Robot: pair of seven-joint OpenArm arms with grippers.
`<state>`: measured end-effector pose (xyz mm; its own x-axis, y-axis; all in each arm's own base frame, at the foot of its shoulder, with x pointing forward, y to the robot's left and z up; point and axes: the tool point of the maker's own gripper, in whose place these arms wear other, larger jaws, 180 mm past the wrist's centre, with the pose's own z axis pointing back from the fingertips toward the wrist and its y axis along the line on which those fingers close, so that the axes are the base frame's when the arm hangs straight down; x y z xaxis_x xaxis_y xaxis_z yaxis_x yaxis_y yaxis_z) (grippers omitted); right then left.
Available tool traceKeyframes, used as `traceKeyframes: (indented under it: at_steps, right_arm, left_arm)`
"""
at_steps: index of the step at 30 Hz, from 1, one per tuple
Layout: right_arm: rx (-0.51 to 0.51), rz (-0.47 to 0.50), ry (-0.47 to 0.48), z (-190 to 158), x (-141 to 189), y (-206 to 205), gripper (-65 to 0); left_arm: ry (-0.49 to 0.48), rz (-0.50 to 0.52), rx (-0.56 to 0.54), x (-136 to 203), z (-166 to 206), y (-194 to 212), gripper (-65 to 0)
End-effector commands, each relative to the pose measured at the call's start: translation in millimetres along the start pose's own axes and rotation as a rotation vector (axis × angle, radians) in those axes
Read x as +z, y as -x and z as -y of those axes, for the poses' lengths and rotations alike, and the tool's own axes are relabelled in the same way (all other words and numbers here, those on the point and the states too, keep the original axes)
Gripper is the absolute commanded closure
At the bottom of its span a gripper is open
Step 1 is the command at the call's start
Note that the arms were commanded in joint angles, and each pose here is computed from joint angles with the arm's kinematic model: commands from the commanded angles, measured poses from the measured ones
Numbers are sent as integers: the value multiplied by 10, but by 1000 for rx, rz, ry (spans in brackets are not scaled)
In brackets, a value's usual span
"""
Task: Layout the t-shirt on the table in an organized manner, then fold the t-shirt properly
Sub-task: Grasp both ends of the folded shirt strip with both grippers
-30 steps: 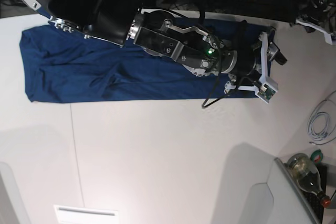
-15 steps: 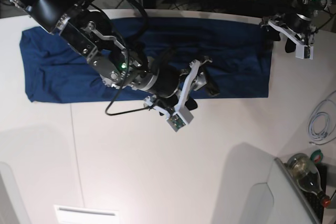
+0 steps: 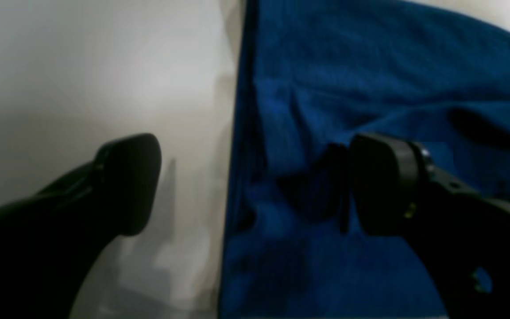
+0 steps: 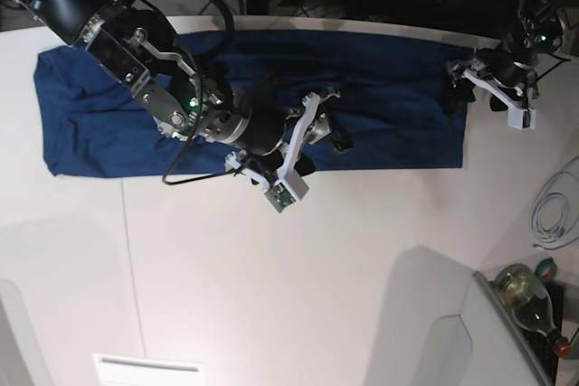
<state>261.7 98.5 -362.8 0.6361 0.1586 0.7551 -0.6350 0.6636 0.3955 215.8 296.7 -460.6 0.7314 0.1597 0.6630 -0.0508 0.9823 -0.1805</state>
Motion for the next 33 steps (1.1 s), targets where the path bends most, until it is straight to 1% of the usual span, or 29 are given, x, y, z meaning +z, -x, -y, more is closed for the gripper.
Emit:
traceKeyframes:
  at_steps: [1, 3, 5, 8, 16, 17, 19, 21, 22, 24, 25, 28, 30, 33]
  right_arm:
    - [14, 53, -20, -49, 14, -181, -378]
    - [14, 55, -22, -58, 14, -188, -378]
    - [13, 56, -23, -64, 12, -192, -377]
    - [4, 51, -25, -77, 12, -153, -377]
    - [-7, 43, -22, -74, 23, -97, -377]
    - [-4, 49, -26, -90, 35, -119, -377]
    - [2, 52, -24, -76, 85, -114, -377]
    - [10, 66, -7, 1, 177, -149, -377]
    - [0, 75, 12, 74, 232, -153, -377]
    - [-50, 99, 77, 313, 376, -142, -377]
    - [-82, 112, 118, 461, 460, -125, -377]
    - [-172, 137, 243, 889, 721, -2, -377]
    - [-202, 133, 319, 1151, 922, 113, -377]
    - [-216, 112, 399, 1412, 1160, 269, -377]
  left_arm:
    - [1, 32, -7, 11, -56, -110, -650]
    - [33, 4, -5, -82, 26, -46, -650]
    - [63, -23, -36, -131, 110, -11, -650]
    - [87, -51, -42, -176, 194, 77, -650]
    - [99, -138, 39, -299, 179, 414, -650]
    - [103, -149, 51, -318, 185, 457, -620]
    - [105, -165, 69, -330, 186, 532, -485]
    - [108, -164, 78, -358, 195, 519, -311]
    - [109, -165, 80, -364, 196, 521, -212]
    - [105, -161, 78, -367, 174, 495, -16]
    - [96, -150, 71, -350, 113, 449, 0]
    - [67, -70, 52, -309, -64, 228, 0]
    - [45, -47, 30, -257, -199, 126, 0]
    - [13, -42, -5, -171, -396, 14, 0]
